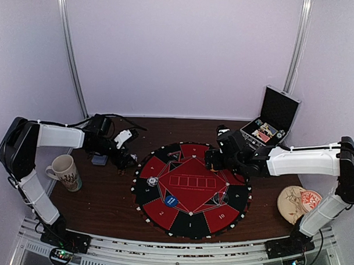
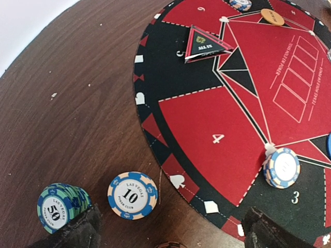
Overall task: Distribute texas hold em gaming equipment
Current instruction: Pick up the pile of poker chips from the pile of poker chips.
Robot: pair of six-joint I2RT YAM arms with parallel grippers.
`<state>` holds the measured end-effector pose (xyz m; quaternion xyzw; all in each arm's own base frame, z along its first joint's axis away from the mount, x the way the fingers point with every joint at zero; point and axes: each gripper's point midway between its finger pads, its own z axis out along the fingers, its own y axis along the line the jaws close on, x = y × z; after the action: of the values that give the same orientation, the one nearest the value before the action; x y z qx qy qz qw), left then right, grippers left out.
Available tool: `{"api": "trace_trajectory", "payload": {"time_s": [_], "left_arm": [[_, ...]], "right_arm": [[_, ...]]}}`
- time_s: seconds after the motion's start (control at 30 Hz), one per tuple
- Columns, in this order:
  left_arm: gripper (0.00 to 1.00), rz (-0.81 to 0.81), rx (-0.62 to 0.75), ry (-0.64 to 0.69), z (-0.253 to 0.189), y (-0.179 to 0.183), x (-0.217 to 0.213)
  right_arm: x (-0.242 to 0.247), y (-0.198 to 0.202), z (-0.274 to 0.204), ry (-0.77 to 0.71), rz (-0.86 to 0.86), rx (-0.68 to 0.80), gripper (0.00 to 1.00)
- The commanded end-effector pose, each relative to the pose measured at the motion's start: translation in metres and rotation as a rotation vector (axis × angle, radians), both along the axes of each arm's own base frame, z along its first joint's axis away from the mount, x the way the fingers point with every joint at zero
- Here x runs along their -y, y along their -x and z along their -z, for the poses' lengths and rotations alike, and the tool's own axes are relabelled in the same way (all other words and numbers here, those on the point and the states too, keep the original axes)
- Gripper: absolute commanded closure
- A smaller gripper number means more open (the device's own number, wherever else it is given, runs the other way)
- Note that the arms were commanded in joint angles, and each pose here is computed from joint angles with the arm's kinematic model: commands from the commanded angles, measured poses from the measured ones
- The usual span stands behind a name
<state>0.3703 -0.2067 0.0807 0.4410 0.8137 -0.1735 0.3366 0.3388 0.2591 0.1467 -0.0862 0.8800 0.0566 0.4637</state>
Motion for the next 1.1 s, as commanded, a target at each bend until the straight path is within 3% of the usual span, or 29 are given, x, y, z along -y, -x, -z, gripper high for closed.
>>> {"api": "trace_trajectory", "payload": {"time_s": [0.0, 0.67, 1.07], "left_arm": [[0.03, -0.009, 0.029, -0.008, -0.002, -0.013, 0.003], [0.21, -0.03, 0.009, -0.046, 0.014, -0.032, 0.003], [0.22, -0.028, -0.015, -0.061, 0.025, -0.032, 0.003]], "right_arm": [[-0.005, -0.003, -0.001, -0.005, -0.008, 0.004, 0.02], [-0.008, -0.005, 0.003, 0.005, -0.013, -0.001, 0.02], [-0.009, -0.005, 0.002, 0.005, -0.017, -0.001, 0.02]]}}
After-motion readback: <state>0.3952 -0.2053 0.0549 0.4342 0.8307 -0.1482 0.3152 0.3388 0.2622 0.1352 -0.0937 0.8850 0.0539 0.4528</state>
